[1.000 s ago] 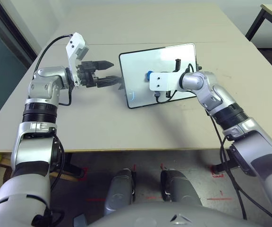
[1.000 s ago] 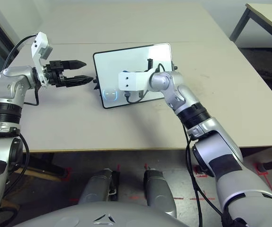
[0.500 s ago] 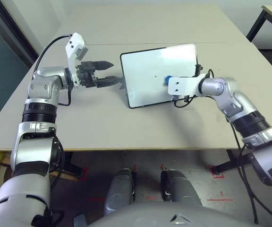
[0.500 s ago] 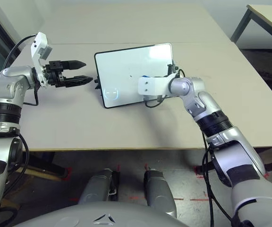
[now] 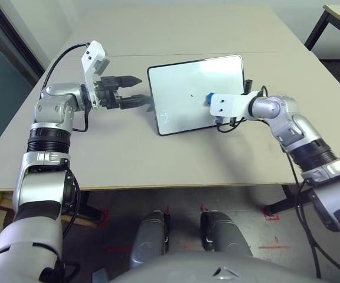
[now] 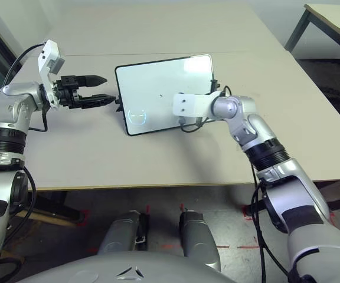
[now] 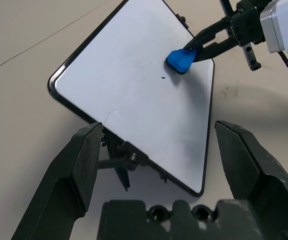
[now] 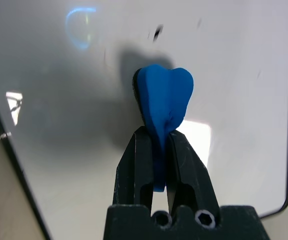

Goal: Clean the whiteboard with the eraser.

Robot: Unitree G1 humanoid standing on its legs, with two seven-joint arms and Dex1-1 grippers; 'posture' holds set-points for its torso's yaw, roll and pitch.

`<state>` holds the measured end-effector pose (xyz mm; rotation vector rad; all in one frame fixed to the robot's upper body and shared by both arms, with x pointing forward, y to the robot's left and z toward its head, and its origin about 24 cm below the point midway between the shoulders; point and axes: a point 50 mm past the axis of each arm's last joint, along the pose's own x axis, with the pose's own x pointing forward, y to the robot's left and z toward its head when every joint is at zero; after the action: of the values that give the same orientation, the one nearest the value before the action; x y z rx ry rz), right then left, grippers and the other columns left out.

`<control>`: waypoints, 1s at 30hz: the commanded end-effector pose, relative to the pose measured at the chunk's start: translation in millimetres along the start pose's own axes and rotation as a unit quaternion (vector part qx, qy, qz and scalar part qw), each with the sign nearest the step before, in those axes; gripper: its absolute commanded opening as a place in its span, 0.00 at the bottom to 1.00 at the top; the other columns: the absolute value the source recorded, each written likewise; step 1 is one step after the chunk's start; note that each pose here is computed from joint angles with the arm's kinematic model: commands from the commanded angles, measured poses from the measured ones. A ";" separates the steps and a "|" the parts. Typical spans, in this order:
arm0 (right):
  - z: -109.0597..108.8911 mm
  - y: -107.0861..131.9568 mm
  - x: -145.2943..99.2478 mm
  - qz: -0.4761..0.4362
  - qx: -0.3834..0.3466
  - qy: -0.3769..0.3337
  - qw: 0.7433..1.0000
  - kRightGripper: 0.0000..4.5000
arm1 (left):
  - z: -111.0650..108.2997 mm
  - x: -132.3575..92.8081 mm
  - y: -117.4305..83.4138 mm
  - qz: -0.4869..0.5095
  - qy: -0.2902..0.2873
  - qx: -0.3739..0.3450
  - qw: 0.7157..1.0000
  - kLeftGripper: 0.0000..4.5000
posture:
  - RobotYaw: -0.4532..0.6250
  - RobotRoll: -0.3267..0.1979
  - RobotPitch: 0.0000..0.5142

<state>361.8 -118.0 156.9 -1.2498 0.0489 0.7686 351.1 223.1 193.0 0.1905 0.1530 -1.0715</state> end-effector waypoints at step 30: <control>-8.8 8.3 6.8 0.033 -0.041 0.034 0.998 0.03 | 2.1 1.9 -0.2 -0.004 -0.002 0.003 1.000 1.00 | 0.56 0.62 0.12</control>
<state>364.7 -111.5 153.6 -1.3494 0.0441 0.7913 351.3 223.0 193.1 0.1903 0.1520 -1.0681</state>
